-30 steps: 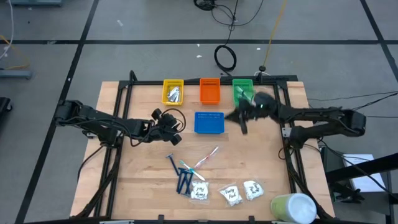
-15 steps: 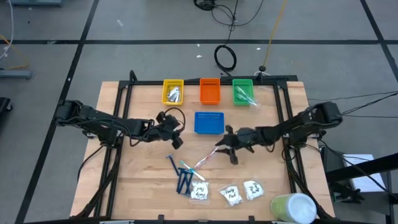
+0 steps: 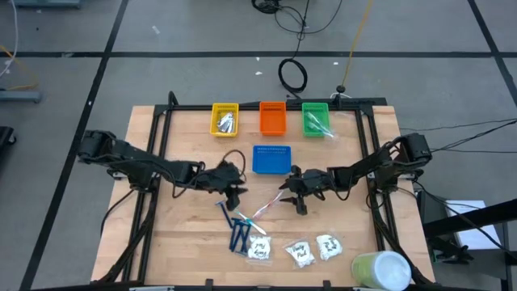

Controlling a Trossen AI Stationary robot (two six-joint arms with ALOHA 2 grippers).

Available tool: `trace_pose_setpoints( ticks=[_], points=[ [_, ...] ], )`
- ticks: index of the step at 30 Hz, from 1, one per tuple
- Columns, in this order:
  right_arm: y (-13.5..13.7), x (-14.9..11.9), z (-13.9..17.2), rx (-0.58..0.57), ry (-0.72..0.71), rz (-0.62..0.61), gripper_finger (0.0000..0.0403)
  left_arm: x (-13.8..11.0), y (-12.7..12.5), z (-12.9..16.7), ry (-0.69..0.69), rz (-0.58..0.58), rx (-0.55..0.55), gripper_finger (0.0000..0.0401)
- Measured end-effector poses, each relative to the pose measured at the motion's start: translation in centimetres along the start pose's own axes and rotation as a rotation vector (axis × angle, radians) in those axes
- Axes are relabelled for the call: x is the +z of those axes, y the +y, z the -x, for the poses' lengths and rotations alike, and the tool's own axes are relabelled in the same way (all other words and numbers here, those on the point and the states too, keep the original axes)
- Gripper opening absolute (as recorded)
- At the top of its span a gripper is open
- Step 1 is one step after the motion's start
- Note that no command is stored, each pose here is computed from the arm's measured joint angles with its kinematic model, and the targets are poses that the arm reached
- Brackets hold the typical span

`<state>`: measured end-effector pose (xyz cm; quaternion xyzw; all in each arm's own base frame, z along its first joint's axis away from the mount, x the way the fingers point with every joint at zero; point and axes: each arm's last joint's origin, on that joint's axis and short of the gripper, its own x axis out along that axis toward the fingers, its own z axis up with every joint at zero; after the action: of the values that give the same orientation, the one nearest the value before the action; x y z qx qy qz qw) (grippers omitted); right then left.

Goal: Pick & Place Travel size toiletries
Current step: Put the red toothbrush into the green basket

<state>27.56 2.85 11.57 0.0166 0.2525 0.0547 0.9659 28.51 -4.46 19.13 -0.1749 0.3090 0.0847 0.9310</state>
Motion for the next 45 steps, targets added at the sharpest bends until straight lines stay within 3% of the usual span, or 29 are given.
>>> trace_pose_setpoints(
  ticks=[6, 14, 24, 31, 38, 45],
  points=[
    [-0.1, -0.6, -0.1, 0.000, 0.050, 0.074, 0.0206, -1.1, -1.5, -2.7, 0.034, -0.065, -0.133, 0.0136],
    [-0.3, -1.9, -0.8, 0.021, 0.120, 0.083, 0.0197, -0.7, -1.2, -3.5, 0.029, -0.060, -0.118, 0.0136],
    [-0.3, -1.3, -1.6, 0.019, 0.141, 0.095, 0.0192, -0.3, -0.5, -3.6, 0.019, -0.053, -0.100, 0.0136],
    [-0.3, -3.1, -2.6, 0.069, 0.219, 0.078, 0.0132, -0.3, -0.4, -3.7, 0.017, -0.060, -0.099, 0.0136],
    [-0.2, -2.6, -2.2, 0.076, 0.210, 0.085, 0.0024, -0.3, -0.4, -3.6, 0.019, -0.061, -0.098, 0.0136],
    [0.3, -1.0, -0.9, 0.141, 0.167, 0.130, 0.0019, -0.4, -0.3, -3.6, 0.032, -0.095, -0.092, 0.0136]
  ],
)
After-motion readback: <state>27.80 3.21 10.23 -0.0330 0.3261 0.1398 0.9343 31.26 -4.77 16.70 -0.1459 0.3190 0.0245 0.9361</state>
